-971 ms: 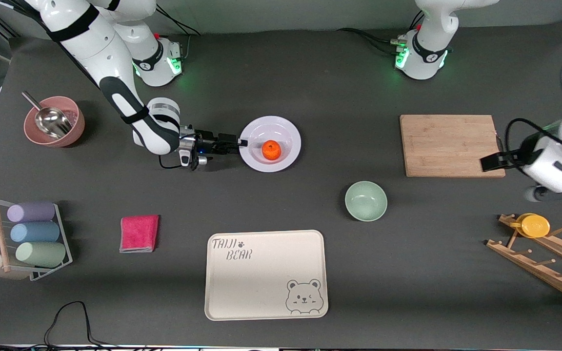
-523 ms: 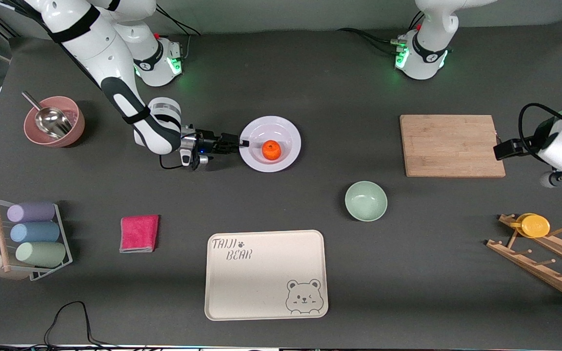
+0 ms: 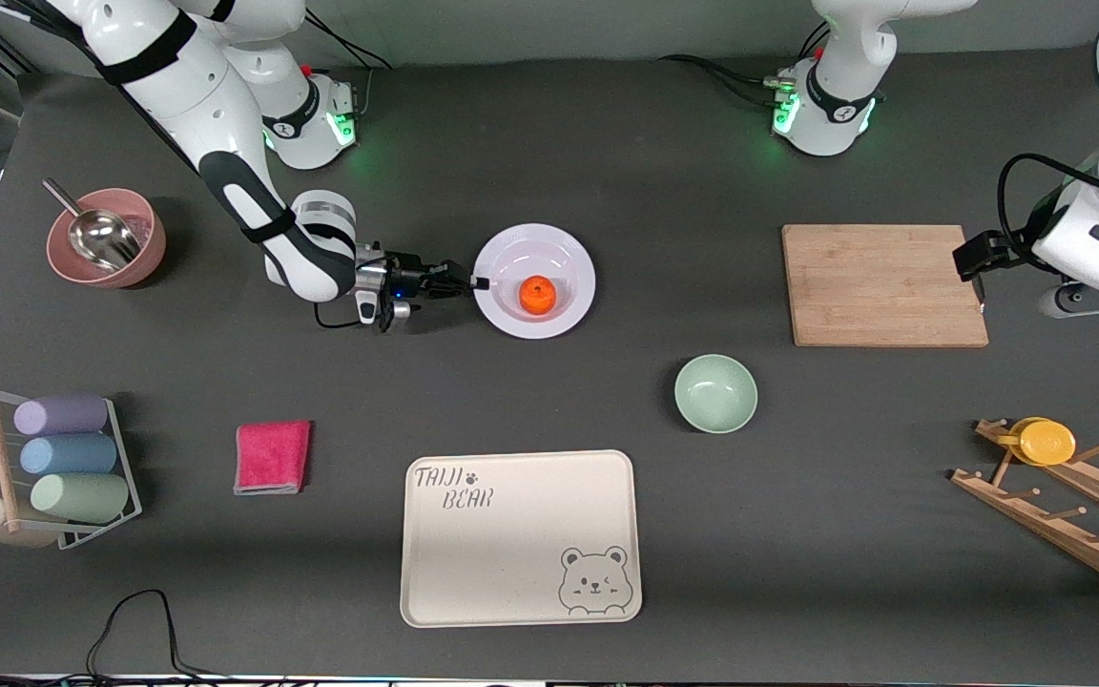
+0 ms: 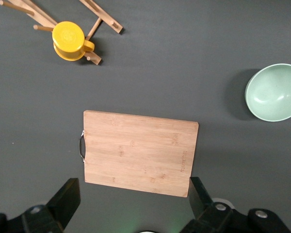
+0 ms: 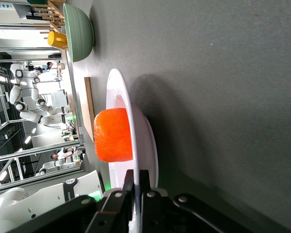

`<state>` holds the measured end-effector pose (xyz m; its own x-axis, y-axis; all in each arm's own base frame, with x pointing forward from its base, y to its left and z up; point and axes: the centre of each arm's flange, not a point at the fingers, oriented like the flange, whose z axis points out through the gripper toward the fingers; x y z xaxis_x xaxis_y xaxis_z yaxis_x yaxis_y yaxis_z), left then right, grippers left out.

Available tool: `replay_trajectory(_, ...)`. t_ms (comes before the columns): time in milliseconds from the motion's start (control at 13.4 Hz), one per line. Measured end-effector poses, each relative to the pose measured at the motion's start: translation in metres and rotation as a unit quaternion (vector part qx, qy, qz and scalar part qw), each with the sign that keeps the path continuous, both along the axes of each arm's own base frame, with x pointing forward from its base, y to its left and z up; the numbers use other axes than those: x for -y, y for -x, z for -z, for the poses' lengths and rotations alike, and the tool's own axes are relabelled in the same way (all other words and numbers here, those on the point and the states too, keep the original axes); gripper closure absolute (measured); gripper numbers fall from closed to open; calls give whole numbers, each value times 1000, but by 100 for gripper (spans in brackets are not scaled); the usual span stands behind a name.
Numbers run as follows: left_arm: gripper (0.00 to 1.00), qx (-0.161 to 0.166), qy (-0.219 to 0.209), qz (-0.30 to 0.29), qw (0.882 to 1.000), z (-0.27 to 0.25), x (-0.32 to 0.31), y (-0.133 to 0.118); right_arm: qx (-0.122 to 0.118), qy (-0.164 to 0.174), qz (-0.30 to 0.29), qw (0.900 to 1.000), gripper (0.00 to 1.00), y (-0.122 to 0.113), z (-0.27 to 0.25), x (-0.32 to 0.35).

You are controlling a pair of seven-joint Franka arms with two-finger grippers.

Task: Place orange and plate with both arms
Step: 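Grip the plate rim with the right gripper while the left gripper withdraws, then carry the plate with the orange onto the bear tray with the right gripper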

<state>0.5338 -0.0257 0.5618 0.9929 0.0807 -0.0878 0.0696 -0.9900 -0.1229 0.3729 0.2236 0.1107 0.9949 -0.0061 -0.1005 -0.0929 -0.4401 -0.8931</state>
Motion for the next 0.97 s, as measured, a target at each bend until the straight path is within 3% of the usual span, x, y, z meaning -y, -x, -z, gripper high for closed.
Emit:
replay_trajectory(448, 0, 19, 1, 0, 1000, -27, 1, 1, 2, -5, 10, 1000, 95, -12, -6, -4)
replay_trajectory(971, 0, -9, 8, 14, 1000, -6, -10, -8, -3, -14, 45, 999, 95, -52, -42, -18)
